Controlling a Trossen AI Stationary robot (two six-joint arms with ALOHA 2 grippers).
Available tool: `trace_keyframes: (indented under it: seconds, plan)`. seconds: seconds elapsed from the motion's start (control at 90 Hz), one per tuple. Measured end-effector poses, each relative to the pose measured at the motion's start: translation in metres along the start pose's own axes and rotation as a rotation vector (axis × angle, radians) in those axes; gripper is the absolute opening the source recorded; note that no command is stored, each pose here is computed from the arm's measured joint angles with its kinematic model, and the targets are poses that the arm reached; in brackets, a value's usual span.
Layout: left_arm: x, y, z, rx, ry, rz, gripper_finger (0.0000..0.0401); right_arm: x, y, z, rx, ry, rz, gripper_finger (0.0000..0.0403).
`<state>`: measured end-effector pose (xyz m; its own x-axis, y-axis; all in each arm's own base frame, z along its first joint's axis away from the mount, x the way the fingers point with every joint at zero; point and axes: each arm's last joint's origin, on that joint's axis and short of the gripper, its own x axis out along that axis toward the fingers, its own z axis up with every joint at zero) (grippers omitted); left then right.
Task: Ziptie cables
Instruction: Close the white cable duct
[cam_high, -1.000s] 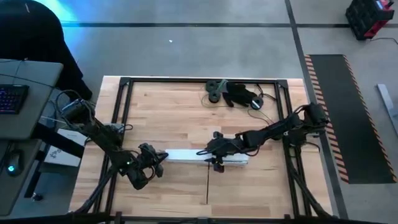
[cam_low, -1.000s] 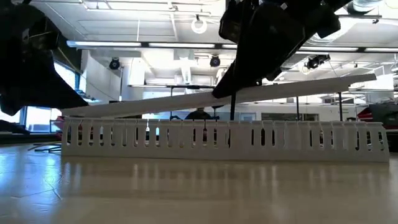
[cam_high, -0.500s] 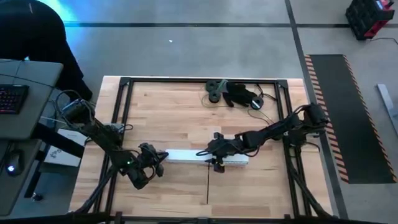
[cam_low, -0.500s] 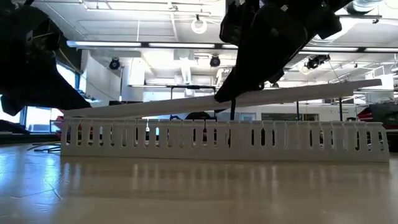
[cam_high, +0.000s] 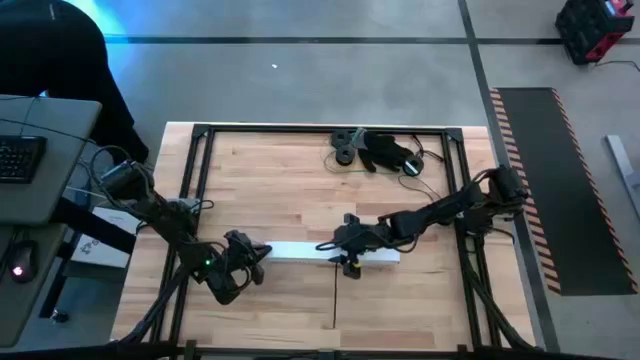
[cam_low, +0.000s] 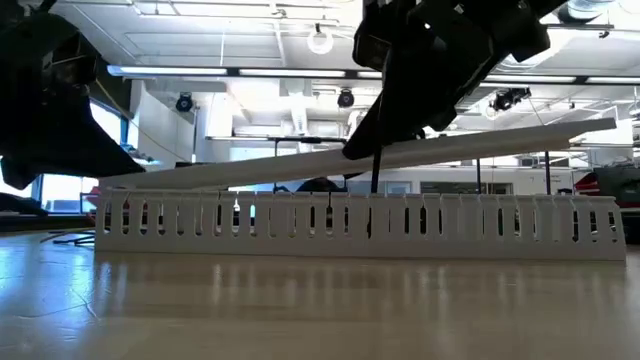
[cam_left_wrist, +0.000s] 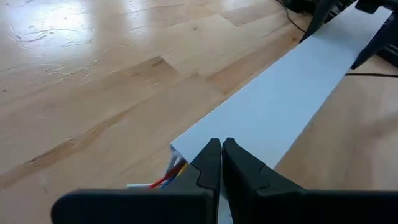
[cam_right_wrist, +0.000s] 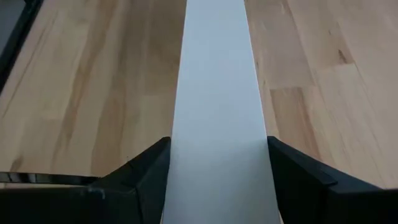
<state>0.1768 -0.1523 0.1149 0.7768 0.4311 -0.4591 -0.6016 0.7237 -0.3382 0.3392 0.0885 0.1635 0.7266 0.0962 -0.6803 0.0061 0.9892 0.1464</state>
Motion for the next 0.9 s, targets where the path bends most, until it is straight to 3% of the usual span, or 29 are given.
trace_keyframes:
  seconds: [0.222, 0.578, 0.9]
  plan:
    - [0.003, 0.001, -0.005, 0.005, -0.018, 0.009, 0.0000, 0.000, 0.000, 0.000, 0.004, 0.001, -0.004, 0.0210]
    - [0.000, -0.004, 0.010, 0.027, -0.021, -0.016, 0.0000, 0.000, 0.004, 0.004, 0.012, -0.038, 0.043, 0.0210]
    - [0.007, -0.002, 0.003, 0.041, -0.025, 0.008, 0.0000, 0.005, 0.002, -0.002, -0.041, -0.011, -0.008, 0.0209]
